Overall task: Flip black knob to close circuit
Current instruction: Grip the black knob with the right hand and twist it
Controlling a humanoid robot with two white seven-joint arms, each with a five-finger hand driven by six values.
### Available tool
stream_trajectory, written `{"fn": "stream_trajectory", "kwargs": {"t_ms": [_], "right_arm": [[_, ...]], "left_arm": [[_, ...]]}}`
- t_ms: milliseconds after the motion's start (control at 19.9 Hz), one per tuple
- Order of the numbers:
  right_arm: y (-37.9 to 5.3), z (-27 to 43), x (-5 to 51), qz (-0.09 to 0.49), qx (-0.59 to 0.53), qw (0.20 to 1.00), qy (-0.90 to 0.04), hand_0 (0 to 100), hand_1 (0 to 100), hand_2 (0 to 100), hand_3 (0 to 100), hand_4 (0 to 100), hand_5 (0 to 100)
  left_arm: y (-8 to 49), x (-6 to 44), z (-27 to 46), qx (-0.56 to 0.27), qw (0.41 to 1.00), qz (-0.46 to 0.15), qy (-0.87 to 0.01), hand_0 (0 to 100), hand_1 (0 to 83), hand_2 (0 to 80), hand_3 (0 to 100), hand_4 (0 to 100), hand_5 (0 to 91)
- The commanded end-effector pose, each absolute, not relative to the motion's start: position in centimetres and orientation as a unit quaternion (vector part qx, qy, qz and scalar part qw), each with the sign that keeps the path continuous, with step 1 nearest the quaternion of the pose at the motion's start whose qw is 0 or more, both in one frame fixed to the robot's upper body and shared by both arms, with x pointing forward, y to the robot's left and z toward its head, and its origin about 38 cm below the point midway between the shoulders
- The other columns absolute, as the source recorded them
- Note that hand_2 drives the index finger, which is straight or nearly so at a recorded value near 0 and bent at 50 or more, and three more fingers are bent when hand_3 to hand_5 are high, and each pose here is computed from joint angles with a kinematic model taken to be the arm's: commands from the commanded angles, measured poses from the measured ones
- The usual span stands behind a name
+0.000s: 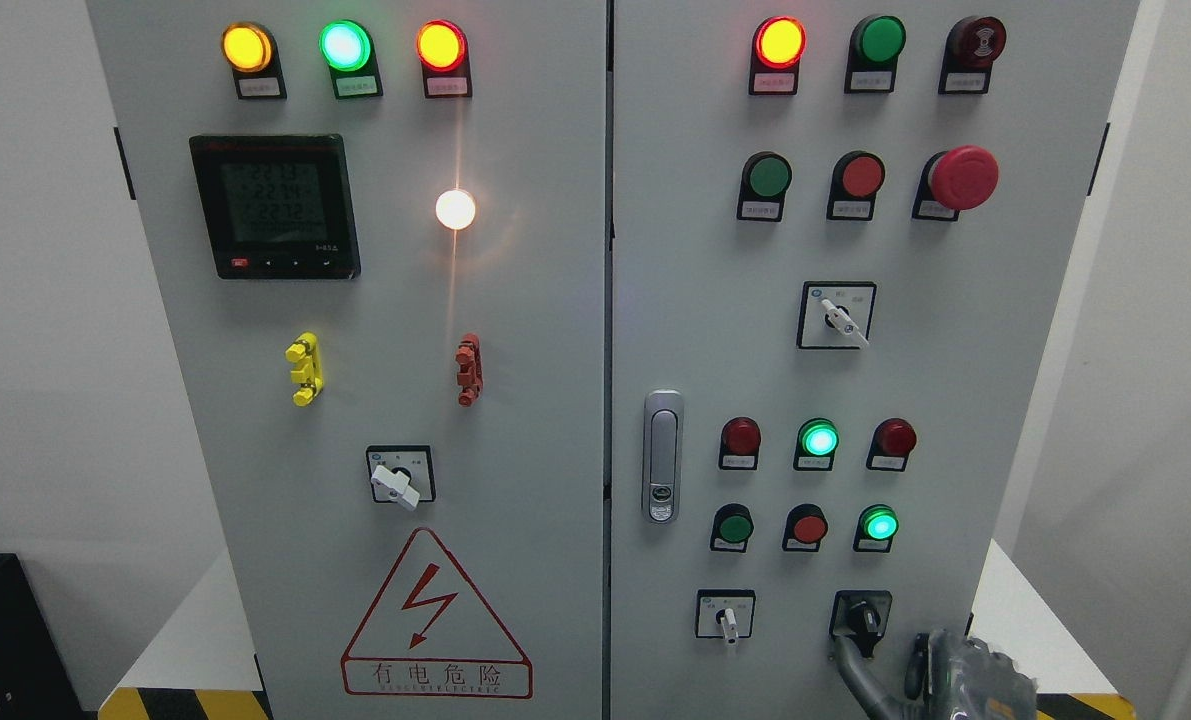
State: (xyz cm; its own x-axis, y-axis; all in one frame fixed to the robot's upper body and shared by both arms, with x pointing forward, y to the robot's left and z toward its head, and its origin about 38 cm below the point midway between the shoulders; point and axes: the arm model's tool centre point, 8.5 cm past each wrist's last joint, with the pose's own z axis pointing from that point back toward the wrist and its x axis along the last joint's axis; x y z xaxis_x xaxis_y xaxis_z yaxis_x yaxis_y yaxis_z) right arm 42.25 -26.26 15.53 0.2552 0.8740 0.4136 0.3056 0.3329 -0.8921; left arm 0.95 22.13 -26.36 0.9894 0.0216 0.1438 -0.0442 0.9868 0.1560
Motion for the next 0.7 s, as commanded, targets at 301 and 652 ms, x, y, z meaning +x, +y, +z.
{"fn": "stream_trajectory", "kwargs": {"t_ms": [301,652], "right_arm": [[-27.07,15.50,42.19,0.230,-0.527,0.598,-0.558,0,4,88,100,96,96],[-27.47,16.02,42.08,0.227,-0.531,0.593,-0.561,0,5,88,100,96,96]], "left_arm": [[22.14,0.97,-26.36,0.080,0.994,0.017,-0.072,12,55.6,0.0,0,0,0.0],[22.13,0.92,-26.36,0.080,0.994,0.016,-0.071,12,55.6,0.0,0,0,0.0]]}}
